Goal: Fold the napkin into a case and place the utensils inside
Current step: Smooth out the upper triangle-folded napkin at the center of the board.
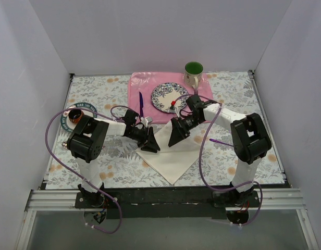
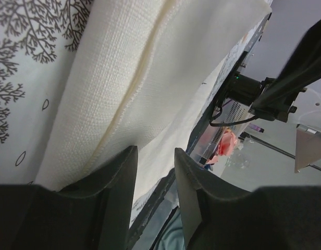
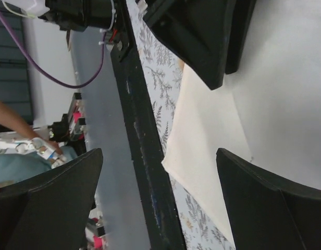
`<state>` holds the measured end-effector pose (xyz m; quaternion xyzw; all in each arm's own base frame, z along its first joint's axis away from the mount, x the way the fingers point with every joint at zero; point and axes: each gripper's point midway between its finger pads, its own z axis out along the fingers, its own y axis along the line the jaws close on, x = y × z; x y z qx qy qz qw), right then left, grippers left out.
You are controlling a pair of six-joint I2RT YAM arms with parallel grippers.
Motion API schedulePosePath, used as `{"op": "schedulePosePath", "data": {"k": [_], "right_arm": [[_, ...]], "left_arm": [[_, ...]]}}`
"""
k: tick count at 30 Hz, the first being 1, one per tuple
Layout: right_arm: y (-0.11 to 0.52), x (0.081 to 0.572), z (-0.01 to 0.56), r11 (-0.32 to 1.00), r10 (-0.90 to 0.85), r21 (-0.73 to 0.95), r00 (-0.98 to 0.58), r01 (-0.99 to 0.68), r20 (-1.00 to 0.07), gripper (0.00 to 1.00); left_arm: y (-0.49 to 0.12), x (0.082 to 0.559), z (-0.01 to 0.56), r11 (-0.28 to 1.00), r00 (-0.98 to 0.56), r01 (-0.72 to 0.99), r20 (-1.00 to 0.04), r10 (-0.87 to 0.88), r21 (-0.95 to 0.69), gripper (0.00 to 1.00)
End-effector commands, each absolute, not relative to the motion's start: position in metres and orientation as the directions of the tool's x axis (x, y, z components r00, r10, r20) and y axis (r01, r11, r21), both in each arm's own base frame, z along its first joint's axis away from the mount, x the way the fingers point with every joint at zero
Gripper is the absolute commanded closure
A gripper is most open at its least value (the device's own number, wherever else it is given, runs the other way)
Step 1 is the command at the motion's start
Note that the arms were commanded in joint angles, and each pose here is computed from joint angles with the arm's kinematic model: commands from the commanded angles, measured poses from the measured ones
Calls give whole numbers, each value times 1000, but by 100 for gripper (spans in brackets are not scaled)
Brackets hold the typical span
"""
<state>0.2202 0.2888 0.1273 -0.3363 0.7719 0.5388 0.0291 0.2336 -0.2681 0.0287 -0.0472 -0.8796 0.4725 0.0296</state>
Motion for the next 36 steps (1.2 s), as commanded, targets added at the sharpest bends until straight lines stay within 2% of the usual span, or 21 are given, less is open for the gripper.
{"op": "schedulePosePath", "data": {"k": [1,10,18,25,29,36], "right_arm": [[305,200,121,124,-490,879,-799,-461,-349,1],[310,204,78,227,-485,870,-825,-438,-289,1],[284,190,37,328,-506,843,-833,-426,-224,1],[257,181,29,324,-506,869,-845,-373,-173,1],[251,175,39,267,-504,899,-845,-348,-177,1],[232,174,45,288,-465,910,-874,-299,-139,1]], "left_arm": [[-257,231,6,638,-995,46,19,94,-769,62],[-256,230,2,645,-995,42,25,94,-763,58],[-252,230,0,652,-996,29,31,80,-757,57],[-249,232,-1,663,-997,38,18,77,-748,58],[-247,232,-3,670,-997,34,18,71,-742,58],[-245,232,-4,674,-998,30,19,66,-738,58]]}}
